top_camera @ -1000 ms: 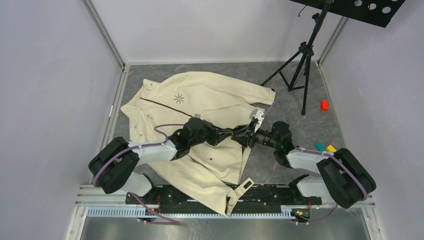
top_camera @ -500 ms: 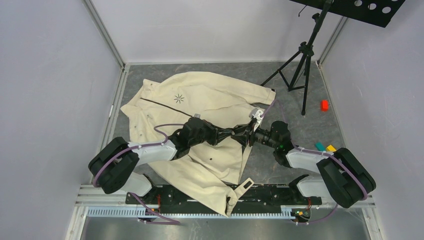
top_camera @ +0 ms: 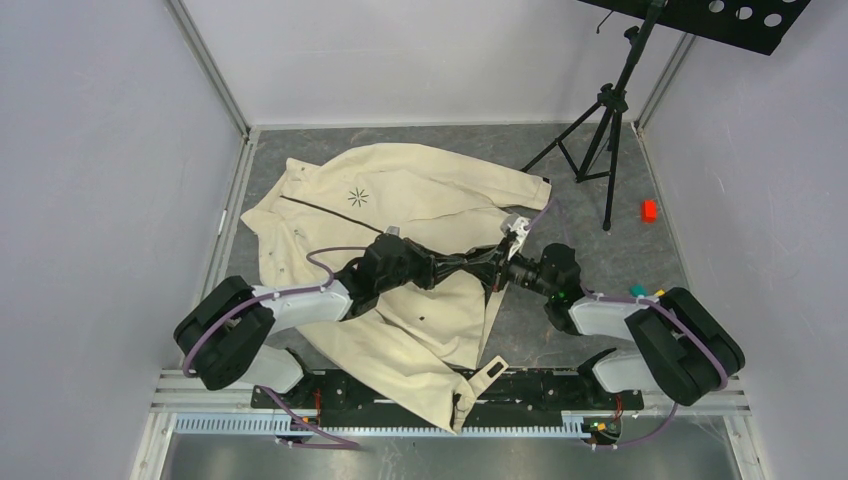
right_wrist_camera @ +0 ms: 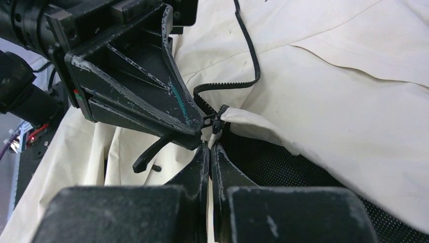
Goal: Zip up the jacket
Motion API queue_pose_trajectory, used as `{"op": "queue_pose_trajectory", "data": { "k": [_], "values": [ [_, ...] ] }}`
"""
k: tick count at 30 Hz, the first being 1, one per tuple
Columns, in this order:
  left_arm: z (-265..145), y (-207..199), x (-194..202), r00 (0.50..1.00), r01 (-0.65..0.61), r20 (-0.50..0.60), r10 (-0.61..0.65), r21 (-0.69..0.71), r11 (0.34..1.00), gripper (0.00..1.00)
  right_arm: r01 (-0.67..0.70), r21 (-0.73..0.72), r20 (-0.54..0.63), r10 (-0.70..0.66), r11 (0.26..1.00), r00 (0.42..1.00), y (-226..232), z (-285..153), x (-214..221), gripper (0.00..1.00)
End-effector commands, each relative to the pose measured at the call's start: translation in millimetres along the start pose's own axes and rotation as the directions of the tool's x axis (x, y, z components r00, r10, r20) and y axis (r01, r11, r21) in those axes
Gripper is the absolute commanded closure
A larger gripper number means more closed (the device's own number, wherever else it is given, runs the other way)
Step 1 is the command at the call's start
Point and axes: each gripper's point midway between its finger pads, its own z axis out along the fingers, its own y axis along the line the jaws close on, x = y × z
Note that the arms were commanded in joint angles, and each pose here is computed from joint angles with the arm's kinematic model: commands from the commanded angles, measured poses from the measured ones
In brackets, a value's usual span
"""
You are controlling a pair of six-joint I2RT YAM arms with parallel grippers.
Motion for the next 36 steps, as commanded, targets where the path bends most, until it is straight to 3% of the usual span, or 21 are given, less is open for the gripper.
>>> {"op": "queue_pose_trajectory", "data": {
  "k": [1, 5, 14, 22, 26, 32, 36],
  "values": [
    [-5.5, 14.1, -7.6, 0.999, 0.001, 0.043, 0.001, -0.043, 0.999, 0.98, 0.043, 0.031, 0.192, -0.048, 0.999, 0.98, 7.0, -9.3, -48.1, 1.0],
    [-6.5, 16.3, -16.3, 0.998, 0.004, 0.069, -0.001, -0.041, 0.999, 0.98, -0.041, 0.085, 0.256, 0.018, 0.996, 0.967, 6.0, -29.3, -48.0, 1.0],
    [-18.2, 21.4, -36.9, 0.992, -0.028, 0.125, 0.034, -0.054, 0.998, 0.98, -0.109, 0.106, 0.282, 0.075, 0.988, 0.956, -1.2, -39.7, -43.0, 1.0],
    [-56.1, 32.5, -93.7, 0.957, -0.089, 0.26, 0.126, -0.151, 0.984, 0.98, -0.217, 0.258, 0.301, 0.135, 0.942, 0.944, -32.2, -58.0, -29.1, 1.0],
    [-70.0, 38.7, -120.9, 0.936, -0.125, 0.293, 0.195, -0.24, 0.963, 0.98, -0.291, 0.374, 0.3, 0.183, 0.881, 0.936, -50.8, -71.2, -10.8, 1.0],
    [-105.0, 30.2, -174.6, 0.857, -0.19, 0.381, 0.346, -0.392, 0.9, 0.98, -0.381, 0.469, 0.298, 0.264, 0.796, 0.917, -64.4, -85.9, 17.3, 1.0],
    [-141.6, 22.9, -225.0, 0.729, -0.214, 0.446, 0.519, -0.572, 0.792, 0.98, -0.415, 0.499, 0.287, 0.306, 0.761, 0.908, -69.0, -88.7, 28.0, 1.0]
  ]
}}
